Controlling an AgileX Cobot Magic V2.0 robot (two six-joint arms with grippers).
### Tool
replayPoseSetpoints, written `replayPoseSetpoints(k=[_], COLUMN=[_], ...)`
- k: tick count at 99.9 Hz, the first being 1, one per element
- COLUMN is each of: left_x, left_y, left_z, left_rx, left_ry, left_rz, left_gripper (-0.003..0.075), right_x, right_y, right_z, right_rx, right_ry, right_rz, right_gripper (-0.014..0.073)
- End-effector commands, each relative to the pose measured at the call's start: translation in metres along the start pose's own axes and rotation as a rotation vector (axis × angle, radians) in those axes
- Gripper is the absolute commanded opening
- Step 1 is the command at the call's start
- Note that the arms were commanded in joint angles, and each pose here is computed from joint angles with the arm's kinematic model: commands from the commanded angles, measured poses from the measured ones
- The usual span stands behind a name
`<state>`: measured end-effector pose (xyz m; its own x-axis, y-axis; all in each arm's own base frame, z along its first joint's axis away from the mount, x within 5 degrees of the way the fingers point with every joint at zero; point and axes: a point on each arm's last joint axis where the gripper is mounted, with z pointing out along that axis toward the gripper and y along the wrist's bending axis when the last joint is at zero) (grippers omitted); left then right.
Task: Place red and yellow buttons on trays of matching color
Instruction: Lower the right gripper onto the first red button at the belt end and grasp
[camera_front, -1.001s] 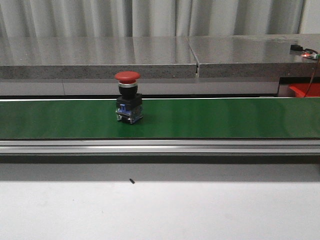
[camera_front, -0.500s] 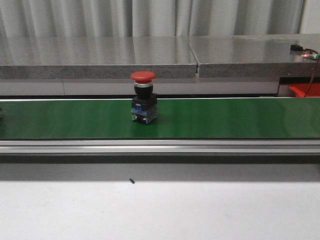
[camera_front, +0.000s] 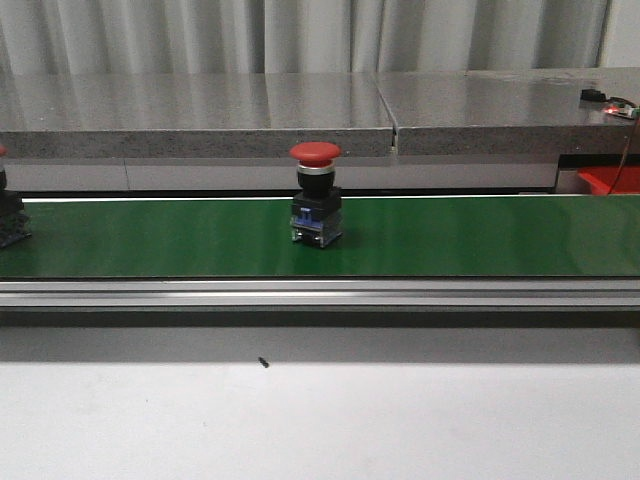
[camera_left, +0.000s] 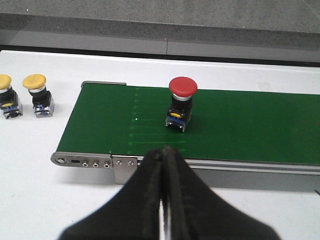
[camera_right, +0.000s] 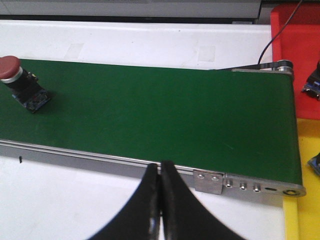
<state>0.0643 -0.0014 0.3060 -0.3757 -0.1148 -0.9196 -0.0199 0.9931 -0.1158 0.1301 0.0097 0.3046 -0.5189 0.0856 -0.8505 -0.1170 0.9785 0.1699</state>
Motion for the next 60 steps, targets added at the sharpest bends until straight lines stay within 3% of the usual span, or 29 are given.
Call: replayPoseSetpoints(k=[1, 20, 27, 43, 60], left_x=[-0.014, -0.014, -0.014, -0.014, -0.014], left_y=[-0.003, -0.003, -0.003, -0.003, -0.003], left_z=[-0.003, -0.003, -0.003, -0.003, -0.003], left_rx=[0.024, 0.024, 0.024, 0.024, 0.024], left_ry=[-0.089, -0.089, -0.089, -0.089, -0.089], left_rz=[-0.004, -0.004, -0.004, -0.004, -0.004], left_gripper=[-0.002, -0.002, -0.002, -0.002, -0.002], right_x=[-0.011, -0.011, -0.012, -0.016, -0.041], right_y=[0.003, 0.004, 0.005, 0.008, 0.01], right_z=[-0.005, -0.005, -0.005, -0.005, 0.003], right_rx=[-0.013, -0.031, -0.042, -0.073, -0.116], right_ry=[-0.065, -0.063, -0.068, -0.052, 0.022], right_rz=[0.019, 0.04, 0.056, 0.075, 0.067], right_gripper=[0.0086, 0.0533, 0.0643, 0.0649, 0.0647])
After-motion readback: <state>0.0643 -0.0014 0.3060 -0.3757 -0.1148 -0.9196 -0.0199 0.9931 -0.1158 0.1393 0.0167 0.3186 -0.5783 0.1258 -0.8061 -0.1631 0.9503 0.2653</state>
